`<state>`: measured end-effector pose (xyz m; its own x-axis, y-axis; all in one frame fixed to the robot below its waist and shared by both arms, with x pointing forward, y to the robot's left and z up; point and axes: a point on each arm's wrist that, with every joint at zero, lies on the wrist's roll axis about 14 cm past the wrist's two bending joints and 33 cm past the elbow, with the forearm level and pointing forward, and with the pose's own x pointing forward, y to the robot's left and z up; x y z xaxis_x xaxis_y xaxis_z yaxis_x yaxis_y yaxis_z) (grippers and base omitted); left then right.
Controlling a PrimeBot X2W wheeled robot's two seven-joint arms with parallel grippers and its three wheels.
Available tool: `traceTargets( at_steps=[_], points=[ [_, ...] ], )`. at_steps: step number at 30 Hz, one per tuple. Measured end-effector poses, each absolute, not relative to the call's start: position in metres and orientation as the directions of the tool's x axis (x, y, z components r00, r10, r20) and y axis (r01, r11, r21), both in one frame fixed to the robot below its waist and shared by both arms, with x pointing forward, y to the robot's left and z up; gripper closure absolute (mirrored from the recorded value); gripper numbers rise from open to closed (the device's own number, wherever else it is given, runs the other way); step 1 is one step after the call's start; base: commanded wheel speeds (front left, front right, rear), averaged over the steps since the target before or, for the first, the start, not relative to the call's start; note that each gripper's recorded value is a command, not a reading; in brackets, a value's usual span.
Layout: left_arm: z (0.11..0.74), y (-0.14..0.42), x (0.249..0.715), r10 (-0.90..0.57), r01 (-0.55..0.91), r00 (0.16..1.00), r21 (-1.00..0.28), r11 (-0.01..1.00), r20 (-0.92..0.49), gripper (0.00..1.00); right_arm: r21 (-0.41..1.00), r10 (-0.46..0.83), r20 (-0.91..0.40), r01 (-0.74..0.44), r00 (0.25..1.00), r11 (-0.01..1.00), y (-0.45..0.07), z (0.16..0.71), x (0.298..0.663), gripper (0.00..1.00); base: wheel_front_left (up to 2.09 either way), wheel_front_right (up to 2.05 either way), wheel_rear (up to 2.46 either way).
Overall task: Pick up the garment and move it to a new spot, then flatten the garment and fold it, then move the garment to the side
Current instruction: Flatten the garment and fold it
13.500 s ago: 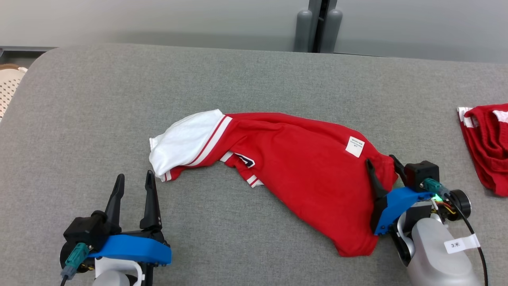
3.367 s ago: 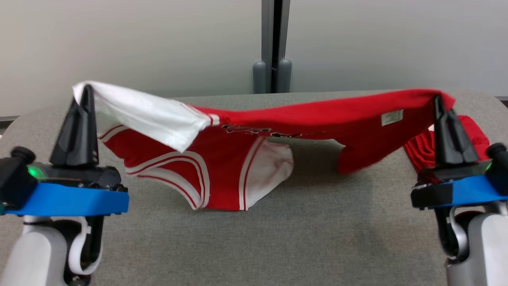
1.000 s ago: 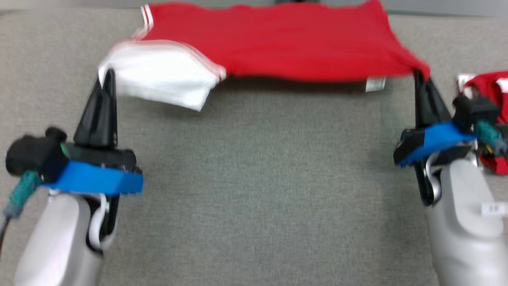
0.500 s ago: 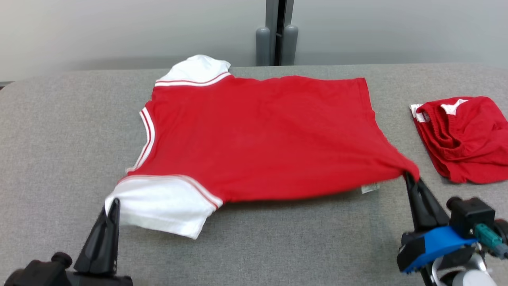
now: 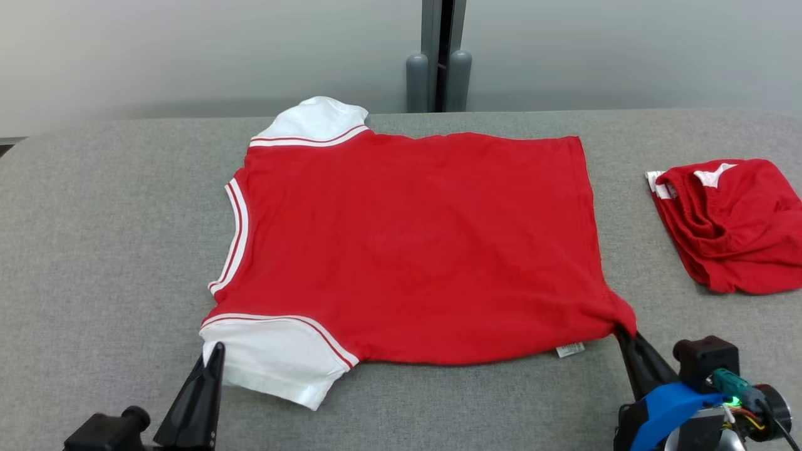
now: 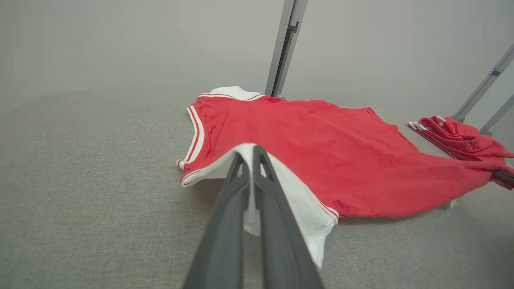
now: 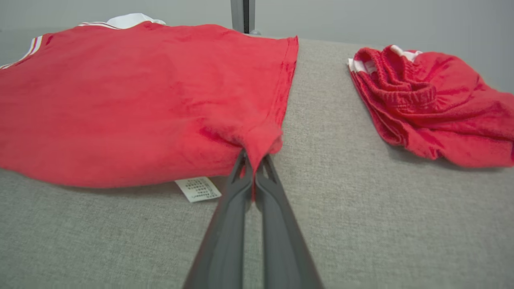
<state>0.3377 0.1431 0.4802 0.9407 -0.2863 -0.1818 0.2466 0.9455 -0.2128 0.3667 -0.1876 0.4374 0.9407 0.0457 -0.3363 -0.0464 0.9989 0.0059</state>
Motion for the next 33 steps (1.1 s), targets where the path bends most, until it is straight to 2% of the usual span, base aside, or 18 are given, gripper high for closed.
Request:
traceTargets(
  at_steps=[8,16,18,20,33],
  points=[
    [0.476,0.139,0.361,-0.306,0.27,0.936,-0.206,0.941,-0.173,1.0,0.016,0.064,-0.431,-0.064,0.9,0.998,-0.181,0.411,0.373,1.0,0.0,0.0,0.0],
    [0.497,0.131,0.414,-0.327,0.313,0.943,-0.16,0.936,-0.067,1.0,0.013,0.057,-0.383,-0.056,0.922,0.998,-0.185,0.425,0.408,1.0,0.0,0.0,0.0],
    [0.496,0.132,0.429,-0.323,0.316,0.945,-0.107,0.943,-0.057,1.0,0.011,0.043,-0.357,-0.042,0.933,0.999,-0.19,0.431,0.42,1.0,0.0,0.0,0.0],
    [0.495,0.131,0.444,-0.309,0.302,0.95,-0.129,0.945,-0.043,1.0,-0.001,0.03,-0.347,-0.032,0.938,0.999,-0.194,0.432,0.429,1.0,0.0,0.0,0.0],
    [0.461,0.136,0.497,-0.268,0.257,0.961,-0.133,0.957,-0.073,1.0,0.001,0.021,-0.36,-0.023,0.933,1.0,-0.197,0.415,0.465,0.98,0.0,0.0,0.0]
  ],
)
